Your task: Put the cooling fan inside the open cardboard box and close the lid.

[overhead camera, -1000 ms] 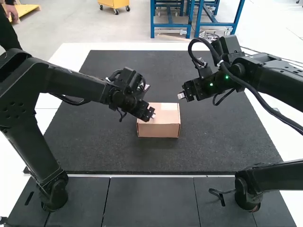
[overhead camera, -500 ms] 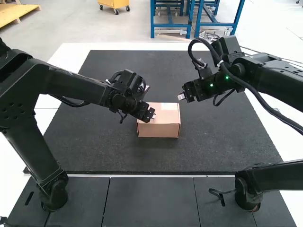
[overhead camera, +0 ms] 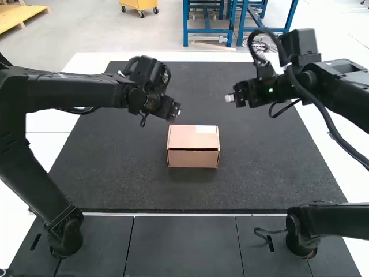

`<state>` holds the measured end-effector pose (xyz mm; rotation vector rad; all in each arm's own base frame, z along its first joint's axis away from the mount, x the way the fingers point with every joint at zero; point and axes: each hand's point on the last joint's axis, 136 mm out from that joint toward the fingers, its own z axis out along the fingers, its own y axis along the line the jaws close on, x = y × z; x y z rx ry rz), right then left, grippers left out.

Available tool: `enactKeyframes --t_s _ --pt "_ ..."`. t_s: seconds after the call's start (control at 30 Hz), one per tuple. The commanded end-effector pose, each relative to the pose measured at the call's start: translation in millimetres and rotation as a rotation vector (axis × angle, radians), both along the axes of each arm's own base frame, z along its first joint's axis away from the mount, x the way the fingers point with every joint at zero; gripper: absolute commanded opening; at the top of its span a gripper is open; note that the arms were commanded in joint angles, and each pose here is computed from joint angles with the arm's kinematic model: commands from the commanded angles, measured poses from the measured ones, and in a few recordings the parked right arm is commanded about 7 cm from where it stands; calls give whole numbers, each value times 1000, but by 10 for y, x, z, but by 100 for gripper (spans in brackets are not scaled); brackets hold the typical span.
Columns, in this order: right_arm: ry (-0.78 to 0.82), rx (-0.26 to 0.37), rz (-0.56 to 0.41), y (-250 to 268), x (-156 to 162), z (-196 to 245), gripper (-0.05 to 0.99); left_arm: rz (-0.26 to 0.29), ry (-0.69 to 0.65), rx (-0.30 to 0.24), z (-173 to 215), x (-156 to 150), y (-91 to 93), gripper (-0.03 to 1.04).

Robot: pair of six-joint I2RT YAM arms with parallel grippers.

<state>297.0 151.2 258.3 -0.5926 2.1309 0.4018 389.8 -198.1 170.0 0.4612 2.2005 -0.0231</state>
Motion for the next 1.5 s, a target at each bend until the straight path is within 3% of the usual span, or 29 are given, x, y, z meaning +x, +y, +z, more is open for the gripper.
enactKeyframes --t_s 0.0,0.13,0.43,0.57,0.7,0.97,1.13,1.37,1.47 --pt "-87 47 -8 -64 41 321 91 76 -112 -48 488 71 125 97" --pt "-169 56 -87 -262 217 456 91 124 -166 -86 759 94 335 97" --pt "-282 88 -260 -831 531 580 91 274 -350 -163 1342 109 1071 97" --pt "-302 129 -302 -1031 530 581 91 303 -426 -202 1497 2 1278 97" --pt "-372 138 -344 -1251 493 655 91 304 -499 -238 1617 -127 1380 97" --pt "-413 187 -427 -1558 392 475 90 277 -594 -294 1668 -282 1395 97" --pt "-526 205 -453 -1652 325 531 91 276 -650 -318 1704 -360 1417 97" --pt "-467 225 -480 -1683 314 173 91 329 -690 -315 1671 -441 1549 97" --pt "-530 237 -495 -1717 244 117 91 372 -713 -308 1574 -490 1669 97"
